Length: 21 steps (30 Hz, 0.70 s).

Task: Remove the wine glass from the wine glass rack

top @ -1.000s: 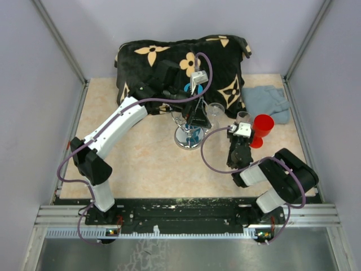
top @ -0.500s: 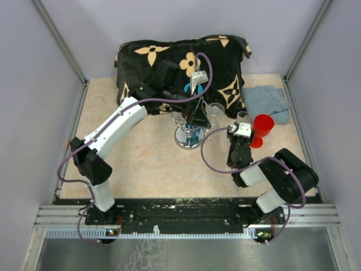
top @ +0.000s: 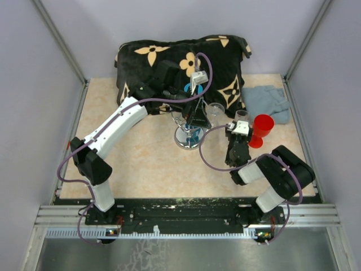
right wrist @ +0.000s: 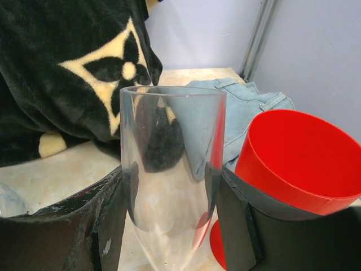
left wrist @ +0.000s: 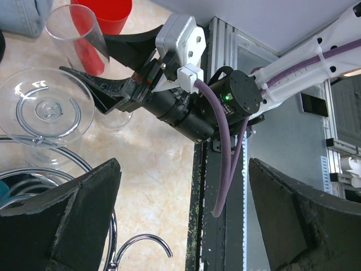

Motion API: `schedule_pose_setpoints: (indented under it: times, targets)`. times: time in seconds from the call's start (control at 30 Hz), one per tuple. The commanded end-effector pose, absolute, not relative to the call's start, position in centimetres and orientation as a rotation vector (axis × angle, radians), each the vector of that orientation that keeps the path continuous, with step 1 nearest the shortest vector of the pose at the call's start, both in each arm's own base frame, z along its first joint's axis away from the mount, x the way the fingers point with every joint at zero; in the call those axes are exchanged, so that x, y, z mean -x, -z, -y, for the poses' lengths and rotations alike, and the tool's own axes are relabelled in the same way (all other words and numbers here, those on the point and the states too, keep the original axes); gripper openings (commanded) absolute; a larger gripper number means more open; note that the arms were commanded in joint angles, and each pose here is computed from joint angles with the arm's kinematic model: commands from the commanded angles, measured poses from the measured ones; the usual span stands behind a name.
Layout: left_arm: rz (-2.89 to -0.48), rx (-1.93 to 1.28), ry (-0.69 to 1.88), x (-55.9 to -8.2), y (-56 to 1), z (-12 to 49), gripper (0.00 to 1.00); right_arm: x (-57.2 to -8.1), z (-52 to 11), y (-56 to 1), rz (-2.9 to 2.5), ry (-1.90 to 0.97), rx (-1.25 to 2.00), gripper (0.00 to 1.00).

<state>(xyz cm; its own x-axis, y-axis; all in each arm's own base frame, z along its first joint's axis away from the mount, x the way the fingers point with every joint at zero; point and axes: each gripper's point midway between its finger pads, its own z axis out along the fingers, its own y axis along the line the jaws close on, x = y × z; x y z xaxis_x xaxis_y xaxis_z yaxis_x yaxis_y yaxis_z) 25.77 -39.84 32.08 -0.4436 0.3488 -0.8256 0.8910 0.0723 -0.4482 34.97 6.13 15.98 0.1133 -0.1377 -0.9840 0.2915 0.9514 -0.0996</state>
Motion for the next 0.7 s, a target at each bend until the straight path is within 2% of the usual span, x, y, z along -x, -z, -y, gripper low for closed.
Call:
schedule_pose_setpoints:
  times: [0.0, 0.1, 0.17, 0.33, 0.43, 0.67]
  targets:
    - [-1.816, -1.239, 1.38, -25.46, -32.5, 39.63, 0.99, -35.05, -6.76, -19.94, -1.266, 0.197, -0.245, 0.57]
    - [-1.815, -1.242, 1.382, -25.45, -32.45, 39.69, 0.99, -35.24, -6.83, -19.92, -1.267, 0.2, -0.248, 0.57]
    - [-1.815, -1.242, 1.384, -25.45, -32.46, 39.72, 0.99, -35.27, -6.77, -19.91, -1.267, 0.201, -0.255, 0.51]
    - [-1.821, -1.242, 1.385, -25.47, -32.32, 39.69, 0.99, -35.04, -6.36, -19.84, -1.269, 0.212, -0.272, 0.14]
    - [-1.824, -1.242, 1.386, -25.48, -32.24, 39.71, 0.99, -34.99, -6.31, -19.86, -1.27, 0.216, -0.274, 0.0]
    - [-1.822, -1.243, 1.387, -25.45, -32.28, 39.72, 0.98, -34.62, -5.94, -20.26, -1.26, 0.216, -0.288, 0.0]
